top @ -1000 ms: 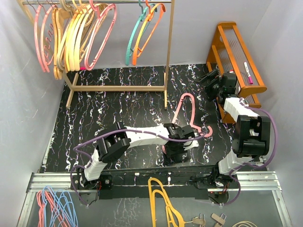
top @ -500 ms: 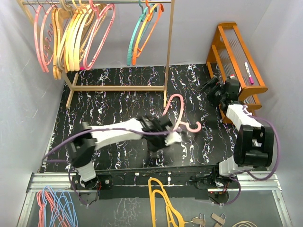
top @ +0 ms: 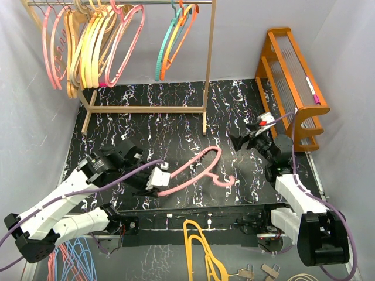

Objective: Organize the hangers
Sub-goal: Pick up the hanger at the center of the board.

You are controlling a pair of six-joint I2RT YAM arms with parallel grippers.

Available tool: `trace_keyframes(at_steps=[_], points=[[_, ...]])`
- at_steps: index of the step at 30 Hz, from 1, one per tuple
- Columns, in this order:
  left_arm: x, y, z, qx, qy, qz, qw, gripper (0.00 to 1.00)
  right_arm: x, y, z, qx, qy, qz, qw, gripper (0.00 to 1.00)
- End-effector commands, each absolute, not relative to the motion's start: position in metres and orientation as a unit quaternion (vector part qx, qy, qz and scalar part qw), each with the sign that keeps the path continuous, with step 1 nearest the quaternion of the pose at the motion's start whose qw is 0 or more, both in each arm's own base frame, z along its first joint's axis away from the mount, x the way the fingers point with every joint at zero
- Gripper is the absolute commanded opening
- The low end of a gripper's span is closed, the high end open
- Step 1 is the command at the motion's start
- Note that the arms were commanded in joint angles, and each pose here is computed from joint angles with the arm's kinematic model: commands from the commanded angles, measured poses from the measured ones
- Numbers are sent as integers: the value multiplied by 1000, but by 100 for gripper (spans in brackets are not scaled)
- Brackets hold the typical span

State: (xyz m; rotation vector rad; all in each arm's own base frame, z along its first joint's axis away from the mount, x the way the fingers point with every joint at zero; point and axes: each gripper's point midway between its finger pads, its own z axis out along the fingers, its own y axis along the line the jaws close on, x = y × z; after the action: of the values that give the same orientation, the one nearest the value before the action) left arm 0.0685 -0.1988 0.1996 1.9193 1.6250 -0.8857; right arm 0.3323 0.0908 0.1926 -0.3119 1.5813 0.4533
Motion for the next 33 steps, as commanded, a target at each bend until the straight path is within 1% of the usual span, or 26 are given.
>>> trace_keyframes(at_steps=[1,5,8,10,13,14,19,25,27,33], points=[[54,-187,206,725,553,-331,241,0,317,135,212,-380,581,177,698,98],[58,-184,211,725,560,-315,248,0,317,142,186,-440,587,180,656,98],[61,-180,216,729,553,-296,273,0,321,132,146,-490,634,147,580,98],[62,-175,216,733,552,-282,281,0,323,134,130,-522,638,107,556,99],[63,-167,209,740,551,-265,280,0,315,133,110,-558,655,102,498,98],[64,-166,207,741,552,-261,280,0,311,133,106,-566,655,98,490,99],[64,-167,199,743,549,-262,279,0,299,145,103,-583,633,82,503,98],[65,-169,194,748,544,-263,274,0,287,182,77,-630,606,110,472,98],[66,-169,192,748,545,-263,272,0,286,193,70,-637,598,121,471,98],[66,-172,190,741,553,-270,269,0,295,213,64,-653,572,110,484,99]])
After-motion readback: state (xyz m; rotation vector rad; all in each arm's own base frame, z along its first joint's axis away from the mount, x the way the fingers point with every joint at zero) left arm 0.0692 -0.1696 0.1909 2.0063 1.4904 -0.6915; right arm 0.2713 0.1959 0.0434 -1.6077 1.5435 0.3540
